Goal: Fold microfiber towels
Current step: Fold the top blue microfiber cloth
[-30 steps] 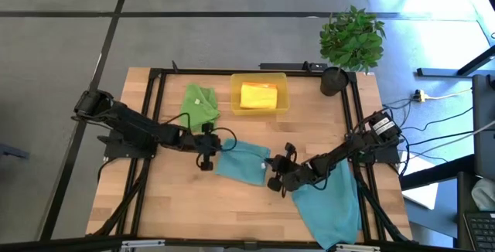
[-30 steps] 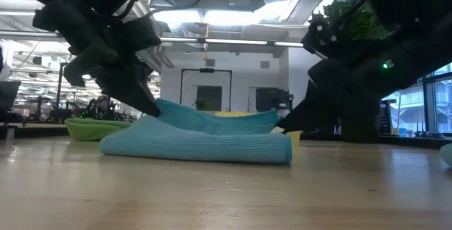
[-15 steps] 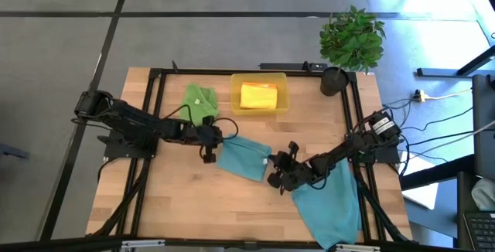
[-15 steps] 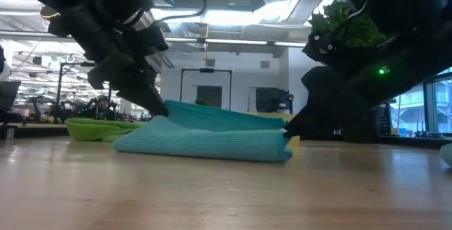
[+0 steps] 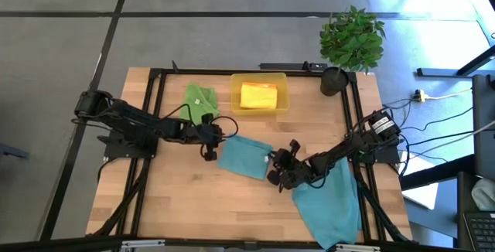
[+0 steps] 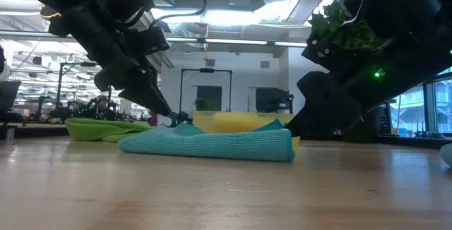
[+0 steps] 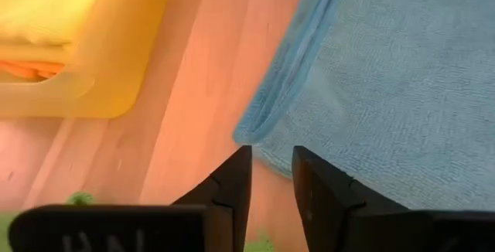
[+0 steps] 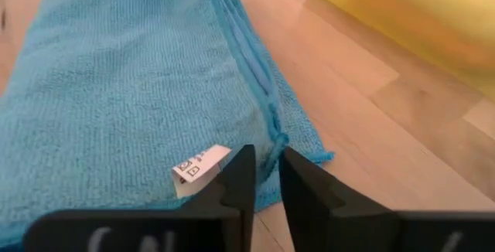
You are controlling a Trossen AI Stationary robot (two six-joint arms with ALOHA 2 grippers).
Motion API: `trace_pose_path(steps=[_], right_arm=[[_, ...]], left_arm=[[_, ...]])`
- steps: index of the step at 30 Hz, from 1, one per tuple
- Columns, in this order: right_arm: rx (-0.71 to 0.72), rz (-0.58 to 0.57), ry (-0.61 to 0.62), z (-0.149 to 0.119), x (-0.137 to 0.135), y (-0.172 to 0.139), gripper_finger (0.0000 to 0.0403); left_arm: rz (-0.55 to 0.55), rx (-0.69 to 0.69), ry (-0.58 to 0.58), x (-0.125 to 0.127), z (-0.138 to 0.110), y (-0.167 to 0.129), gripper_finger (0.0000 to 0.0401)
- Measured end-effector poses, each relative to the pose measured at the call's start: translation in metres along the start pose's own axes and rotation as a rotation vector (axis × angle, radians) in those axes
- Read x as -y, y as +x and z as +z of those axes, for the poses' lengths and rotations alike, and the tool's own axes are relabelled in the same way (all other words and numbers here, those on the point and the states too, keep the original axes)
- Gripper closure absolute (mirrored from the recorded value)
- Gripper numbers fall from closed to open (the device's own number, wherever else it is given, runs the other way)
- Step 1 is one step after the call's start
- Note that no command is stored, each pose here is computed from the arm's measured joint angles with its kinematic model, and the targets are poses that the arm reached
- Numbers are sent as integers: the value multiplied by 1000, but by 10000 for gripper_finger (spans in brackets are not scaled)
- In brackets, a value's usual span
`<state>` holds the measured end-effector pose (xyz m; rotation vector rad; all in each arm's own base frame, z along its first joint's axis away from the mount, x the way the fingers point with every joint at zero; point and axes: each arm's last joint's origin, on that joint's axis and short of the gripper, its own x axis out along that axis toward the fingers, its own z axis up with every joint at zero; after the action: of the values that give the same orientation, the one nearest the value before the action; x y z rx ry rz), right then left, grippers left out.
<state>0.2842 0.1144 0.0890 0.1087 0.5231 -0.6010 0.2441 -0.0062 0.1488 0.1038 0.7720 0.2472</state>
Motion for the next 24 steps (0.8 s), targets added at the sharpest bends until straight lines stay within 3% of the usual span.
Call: trace_pose_path(steps=[9,13,16,20,24], right_arm=[[1,-7,10,25,11,-23,257],[71,70,-28,41,5,-41,244],[145,136,-48,48,-5,-48,245],[224,212,-112,48,-19,-44,260],[240,350,-141,48,-23,-22,291]], left_arm=[[-73,127,-38,17,27,-21,317],[-156,330,-39,40,40,-39,317],[-179,462,-15,57,29,-45,317],[-204,632,-71,63,11,-54,317],[-163,642,-115,56,-9,-51,317]])
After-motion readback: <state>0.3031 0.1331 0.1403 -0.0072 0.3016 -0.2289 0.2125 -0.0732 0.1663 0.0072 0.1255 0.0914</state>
